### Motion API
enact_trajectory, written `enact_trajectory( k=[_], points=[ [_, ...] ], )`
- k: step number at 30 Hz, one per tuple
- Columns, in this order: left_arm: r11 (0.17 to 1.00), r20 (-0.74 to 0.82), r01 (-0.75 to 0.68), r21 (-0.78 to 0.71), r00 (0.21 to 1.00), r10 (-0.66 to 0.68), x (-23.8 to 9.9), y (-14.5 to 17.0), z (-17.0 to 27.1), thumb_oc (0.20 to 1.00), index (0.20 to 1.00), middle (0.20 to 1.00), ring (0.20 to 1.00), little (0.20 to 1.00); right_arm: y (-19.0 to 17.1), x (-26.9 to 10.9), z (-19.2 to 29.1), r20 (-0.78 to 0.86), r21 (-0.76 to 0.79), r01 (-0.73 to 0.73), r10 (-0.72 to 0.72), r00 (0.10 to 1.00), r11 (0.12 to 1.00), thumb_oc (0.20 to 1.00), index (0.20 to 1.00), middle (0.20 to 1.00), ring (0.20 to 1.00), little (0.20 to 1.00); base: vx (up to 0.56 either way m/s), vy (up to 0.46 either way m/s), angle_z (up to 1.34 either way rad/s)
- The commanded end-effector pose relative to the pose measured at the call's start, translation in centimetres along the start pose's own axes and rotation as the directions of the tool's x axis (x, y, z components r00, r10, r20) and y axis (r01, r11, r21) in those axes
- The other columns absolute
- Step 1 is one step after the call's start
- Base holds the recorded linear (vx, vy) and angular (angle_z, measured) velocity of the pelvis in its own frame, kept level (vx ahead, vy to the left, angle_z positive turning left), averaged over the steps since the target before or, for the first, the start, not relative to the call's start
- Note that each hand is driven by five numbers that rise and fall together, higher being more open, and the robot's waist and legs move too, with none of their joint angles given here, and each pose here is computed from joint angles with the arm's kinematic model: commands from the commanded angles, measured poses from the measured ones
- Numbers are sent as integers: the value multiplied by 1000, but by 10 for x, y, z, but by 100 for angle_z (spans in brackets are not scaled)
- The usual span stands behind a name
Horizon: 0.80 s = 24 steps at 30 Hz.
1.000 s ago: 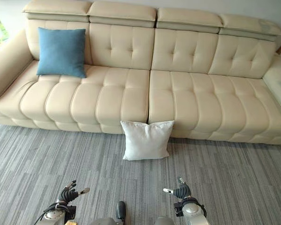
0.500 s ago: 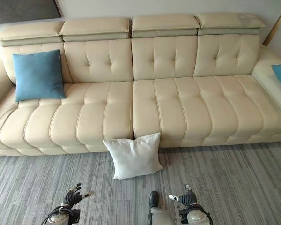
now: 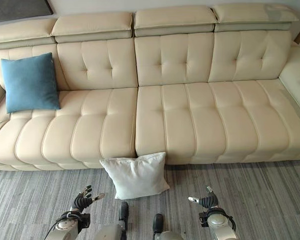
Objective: Pick up all the scattered cushions and arrange them neatly on the sofa.
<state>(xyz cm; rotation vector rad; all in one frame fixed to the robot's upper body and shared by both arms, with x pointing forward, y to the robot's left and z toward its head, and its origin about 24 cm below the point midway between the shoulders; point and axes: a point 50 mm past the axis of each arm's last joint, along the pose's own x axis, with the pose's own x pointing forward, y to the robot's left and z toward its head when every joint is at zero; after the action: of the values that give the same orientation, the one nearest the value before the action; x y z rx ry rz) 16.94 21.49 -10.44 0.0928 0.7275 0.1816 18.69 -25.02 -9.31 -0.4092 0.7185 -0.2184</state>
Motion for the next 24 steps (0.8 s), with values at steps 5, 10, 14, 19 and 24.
enact_trajectory(
  k=[5,10,14,19,24],
  points=[
    [1000,42,-13,20,999,12,0,12,7,1000,1000,1000,1000,1000,-1,-2,2,28,8,6,-7,1000,1000,1000,1000,1000,1000,1000,184,178,-12],
    [998,56,-43,38,998,40,2,23,13,1000,1000,1000,1000,1000,11,-3,2,18,1,-35,35,999,999,1000,1000,1000,1000,1000,72,159,-4],
    [998,25,-52,46,998,51,2,26,5,1000,1000,1000,1000,1000,16,-3,4,26,2,-47,46,999,999,1000,1000,1000,1000,1000,61,70,-2],
    [996,-51,-85,15,995,86,5,29,-8,1000,1000,1000,1000,1000,15,-1,7,28,-16,-39,39,999,999,1000,1000,1000,1000,1000,126,-59,-6],
    [994,-159,-103,-44,983,95,6,17,-29,1000,1000,1000,1000,1000,22,-1,4,13,-34,-60,61,998,998,1000,1000,1000,1000,1000,120,-85,14]
  ],
)
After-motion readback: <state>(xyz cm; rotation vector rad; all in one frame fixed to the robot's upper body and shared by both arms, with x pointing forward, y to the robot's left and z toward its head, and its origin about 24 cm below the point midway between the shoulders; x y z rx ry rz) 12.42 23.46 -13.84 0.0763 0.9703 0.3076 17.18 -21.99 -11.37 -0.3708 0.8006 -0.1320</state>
